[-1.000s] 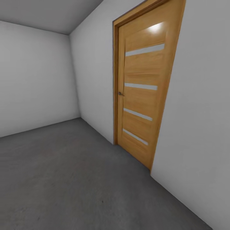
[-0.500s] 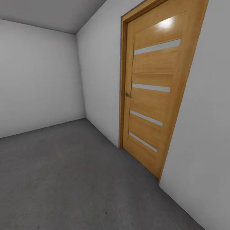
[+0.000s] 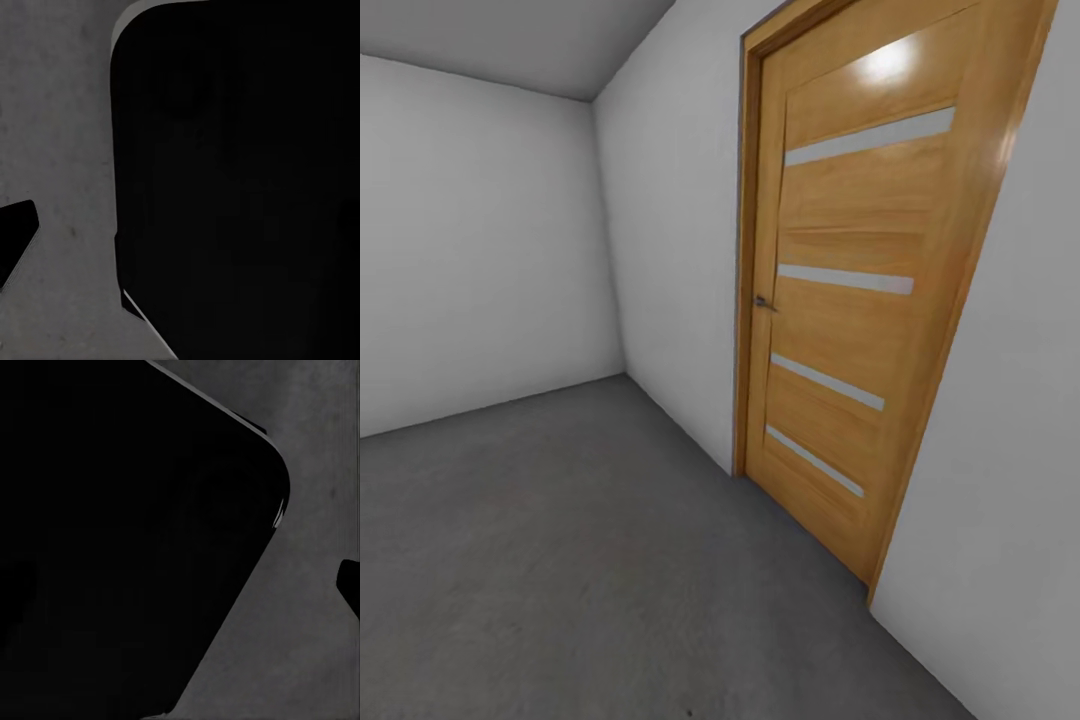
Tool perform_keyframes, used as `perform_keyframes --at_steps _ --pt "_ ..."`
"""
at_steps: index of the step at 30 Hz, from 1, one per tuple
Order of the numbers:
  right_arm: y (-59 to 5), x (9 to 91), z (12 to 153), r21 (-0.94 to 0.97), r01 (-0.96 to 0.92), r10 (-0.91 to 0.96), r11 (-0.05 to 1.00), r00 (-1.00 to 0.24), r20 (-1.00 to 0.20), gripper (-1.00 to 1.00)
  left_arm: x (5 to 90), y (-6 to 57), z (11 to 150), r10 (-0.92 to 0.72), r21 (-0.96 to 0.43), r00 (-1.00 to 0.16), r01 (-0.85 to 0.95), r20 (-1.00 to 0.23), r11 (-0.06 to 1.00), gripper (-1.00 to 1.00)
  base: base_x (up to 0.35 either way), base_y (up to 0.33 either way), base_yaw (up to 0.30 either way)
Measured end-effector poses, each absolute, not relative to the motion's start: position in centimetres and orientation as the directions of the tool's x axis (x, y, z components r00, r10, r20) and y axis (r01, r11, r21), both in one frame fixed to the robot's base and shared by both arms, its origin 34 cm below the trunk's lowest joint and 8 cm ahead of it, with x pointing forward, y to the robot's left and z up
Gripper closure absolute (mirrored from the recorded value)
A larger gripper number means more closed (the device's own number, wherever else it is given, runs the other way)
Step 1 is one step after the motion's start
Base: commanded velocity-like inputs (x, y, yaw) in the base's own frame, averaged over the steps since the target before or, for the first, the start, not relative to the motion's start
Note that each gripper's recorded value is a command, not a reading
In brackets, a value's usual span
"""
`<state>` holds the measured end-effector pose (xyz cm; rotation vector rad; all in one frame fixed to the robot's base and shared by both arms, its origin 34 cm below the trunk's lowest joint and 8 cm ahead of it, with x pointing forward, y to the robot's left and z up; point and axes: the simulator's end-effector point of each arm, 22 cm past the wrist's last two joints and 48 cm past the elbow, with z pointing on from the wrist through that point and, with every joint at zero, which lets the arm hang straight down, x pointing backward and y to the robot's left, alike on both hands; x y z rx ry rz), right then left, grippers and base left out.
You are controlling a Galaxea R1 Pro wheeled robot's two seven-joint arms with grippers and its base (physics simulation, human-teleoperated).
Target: Move the two storage containers from the living room to the garage. In the garage, place one container on the floor and stack the other container on top of it (either order is fine).
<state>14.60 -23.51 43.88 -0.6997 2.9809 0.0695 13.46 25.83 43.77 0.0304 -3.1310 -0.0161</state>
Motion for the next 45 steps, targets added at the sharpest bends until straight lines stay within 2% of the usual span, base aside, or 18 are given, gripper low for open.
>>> perform_keyframes --at_steps 45 --pt "-23.58 14.58 43.88 0.025 -0.446 -0.442 0.895 -0.893 -0.086 -1.0 13.46 25.76 43.77 -0.019 0.009 -1.0 -0.019 0.01 1.0 -1.0 0.305 0.0 0.0"
